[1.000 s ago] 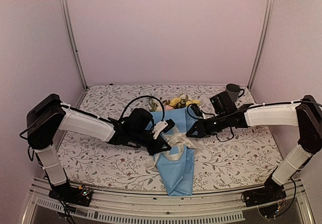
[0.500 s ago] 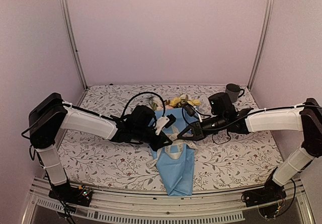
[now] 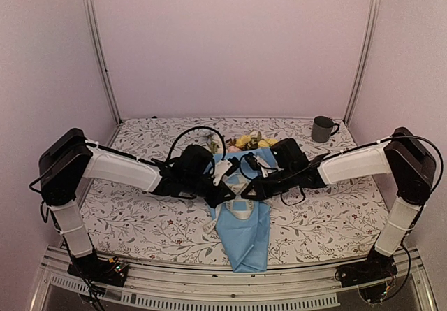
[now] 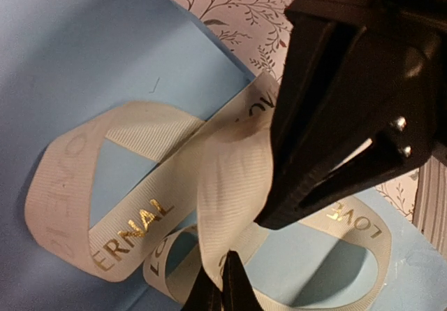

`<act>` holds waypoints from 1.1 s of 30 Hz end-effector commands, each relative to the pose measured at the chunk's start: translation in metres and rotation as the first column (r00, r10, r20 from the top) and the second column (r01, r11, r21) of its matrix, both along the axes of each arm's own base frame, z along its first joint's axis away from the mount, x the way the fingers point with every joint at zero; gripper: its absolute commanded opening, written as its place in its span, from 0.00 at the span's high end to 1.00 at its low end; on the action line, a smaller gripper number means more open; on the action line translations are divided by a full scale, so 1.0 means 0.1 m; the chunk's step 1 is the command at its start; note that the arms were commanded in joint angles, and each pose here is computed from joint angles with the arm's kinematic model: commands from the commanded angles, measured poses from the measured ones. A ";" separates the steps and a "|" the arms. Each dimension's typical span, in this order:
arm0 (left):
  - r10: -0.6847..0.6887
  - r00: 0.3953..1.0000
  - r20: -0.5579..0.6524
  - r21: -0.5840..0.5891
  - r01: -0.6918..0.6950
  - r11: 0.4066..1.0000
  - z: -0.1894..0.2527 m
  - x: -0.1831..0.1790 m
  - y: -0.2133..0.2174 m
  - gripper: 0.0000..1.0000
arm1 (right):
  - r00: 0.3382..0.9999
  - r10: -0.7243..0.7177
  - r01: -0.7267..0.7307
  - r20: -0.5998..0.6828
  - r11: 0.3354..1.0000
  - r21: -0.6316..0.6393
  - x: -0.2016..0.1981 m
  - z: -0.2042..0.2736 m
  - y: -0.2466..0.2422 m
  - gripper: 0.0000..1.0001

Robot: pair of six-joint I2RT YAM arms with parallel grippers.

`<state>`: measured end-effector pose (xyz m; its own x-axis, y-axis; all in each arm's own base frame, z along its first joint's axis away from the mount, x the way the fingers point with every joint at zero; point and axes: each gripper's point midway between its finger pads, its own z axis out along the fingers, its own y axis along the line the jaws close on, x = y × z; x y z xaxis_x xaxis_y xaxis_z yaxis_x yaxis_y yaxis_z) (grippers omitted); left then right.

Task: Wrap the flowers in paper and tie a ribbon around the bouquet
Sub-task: Cross the ribbon over the folded bouquet.

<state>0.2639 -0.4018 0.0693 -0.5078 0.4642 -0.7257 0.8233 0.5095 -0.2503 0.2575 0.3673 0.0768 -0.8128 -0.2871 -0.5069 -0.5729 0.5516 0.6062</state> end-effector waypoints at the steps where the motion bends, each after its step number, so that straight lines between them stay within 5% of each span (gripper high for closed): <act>1: 0.034 0.999 0.013 0.003 -0.034 0.999 0.10 0.07 0.10 1.00 | 0.993 -0.055 0.063 0.104 0.995 -0.075 0.30 0.01 -0.01 0.90; 20: 0.102 0.995 0.004 0.059 -0.102 0.993 -0.07 0.20 0.18 1.00 | 0.985 0.143 -0.129 0.093 0.981 -0.143 0.09 -0.24 0.01 0.82; 33: 0.120 0.992 -0.024 0.066 -0.118 0.991 -0.19 0.17 0.23 1.00 | 0.942 0.216 -0.122 0.256 0.934 -0.337 -0.02 -0.48 0.02 0.56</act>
